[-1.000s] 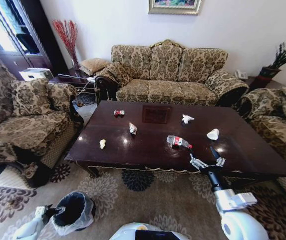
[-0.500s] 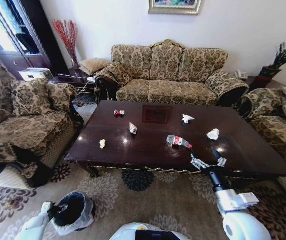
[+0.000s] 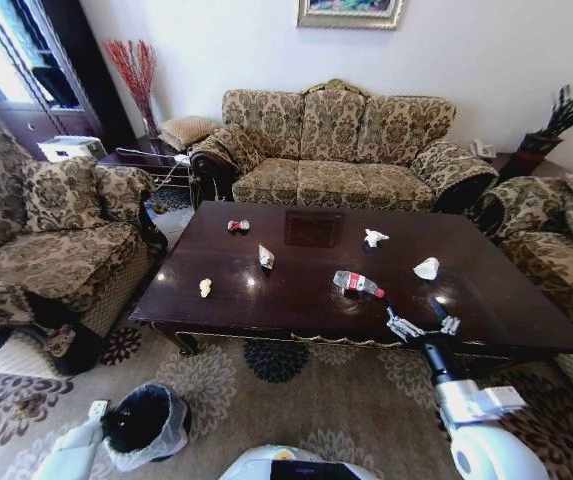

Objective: Move to the front of the table and place the trash on the table into the trash bin.

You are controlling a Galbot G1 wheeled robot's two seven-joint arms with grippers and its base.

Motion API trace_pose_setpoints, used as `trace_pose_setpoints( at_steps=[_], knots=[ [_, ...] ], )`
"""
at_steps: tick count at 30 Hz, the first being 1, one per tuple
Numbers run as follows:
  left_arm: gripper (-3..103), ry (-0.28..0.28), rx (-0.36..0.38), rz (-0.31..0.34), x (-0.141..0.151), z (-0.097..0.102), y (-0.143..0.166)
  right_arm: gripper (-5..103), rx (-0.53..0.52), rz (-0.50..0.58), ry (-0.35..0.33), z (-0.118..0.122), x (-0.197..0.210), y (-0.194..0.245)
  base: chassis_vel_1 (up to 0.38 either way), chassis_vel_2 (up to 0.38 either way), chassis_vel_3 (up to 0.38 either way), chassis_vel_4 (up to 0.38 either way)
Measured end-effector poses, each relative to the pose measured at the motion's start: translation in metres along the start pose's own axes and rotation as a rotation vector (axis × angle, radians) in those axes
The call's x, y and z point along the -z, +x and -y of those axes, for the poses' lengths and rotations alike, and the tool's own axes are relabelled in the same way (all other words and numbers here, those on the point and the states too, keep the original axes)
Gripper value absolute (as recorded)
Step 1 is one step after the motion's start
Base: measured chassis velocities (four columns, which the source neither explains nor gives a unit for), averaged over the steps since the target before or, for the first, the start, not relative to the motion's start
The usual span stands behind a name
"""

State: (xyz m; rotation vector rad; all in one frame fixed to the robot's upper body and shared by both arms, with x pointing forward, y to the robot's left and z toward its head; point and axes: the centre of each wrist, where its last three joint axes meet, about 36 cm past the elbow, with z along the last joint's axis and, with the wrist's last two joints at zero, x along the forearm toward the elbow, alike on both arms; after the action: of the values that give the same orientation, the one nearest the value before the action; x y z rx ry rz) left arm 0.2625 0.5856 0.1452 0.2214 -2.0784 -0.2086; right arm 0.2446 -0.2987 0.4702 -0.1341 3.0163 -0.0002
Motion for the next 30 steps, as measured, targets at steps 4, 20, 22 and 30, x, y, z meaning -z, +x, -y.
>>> trace_pose_setpoints(
  at_steps=[4, 20, 22, 30],
  knots=[
    [14, 0.001, -0.001, -0.005, -0.002, 0.002, 0.000, 100, -0.001, 0.001, -0.006, -0.001, -0.001, 0.000, 0.000, 0.000, 0.000, 0.000],
    [0, 0.080, 0.039, 0.108, -0.020, -0.033, 0.075, 100, 0.048, 0.061, -0.080, 0.004, -0.026, -0.009, 0.000, 0.000, 0.000, 0.000],
    [0, 0.093, 0.034, 0.140, -0.019, -0.036, 0.100, 100, 0.050, 0.067, -0.099, 0.007, -0.035, -0.013, 0.000, 0.000, 0.000, 0.000],
    [0, 0.197, 0.070, 0.254, -0.043, -0.036, 0.227, 100, 0.047, 0.089, -0.162, 0.020, -0.060, -0.028, 0.000, 0.000, 0.000, 0.000]
  ],
)
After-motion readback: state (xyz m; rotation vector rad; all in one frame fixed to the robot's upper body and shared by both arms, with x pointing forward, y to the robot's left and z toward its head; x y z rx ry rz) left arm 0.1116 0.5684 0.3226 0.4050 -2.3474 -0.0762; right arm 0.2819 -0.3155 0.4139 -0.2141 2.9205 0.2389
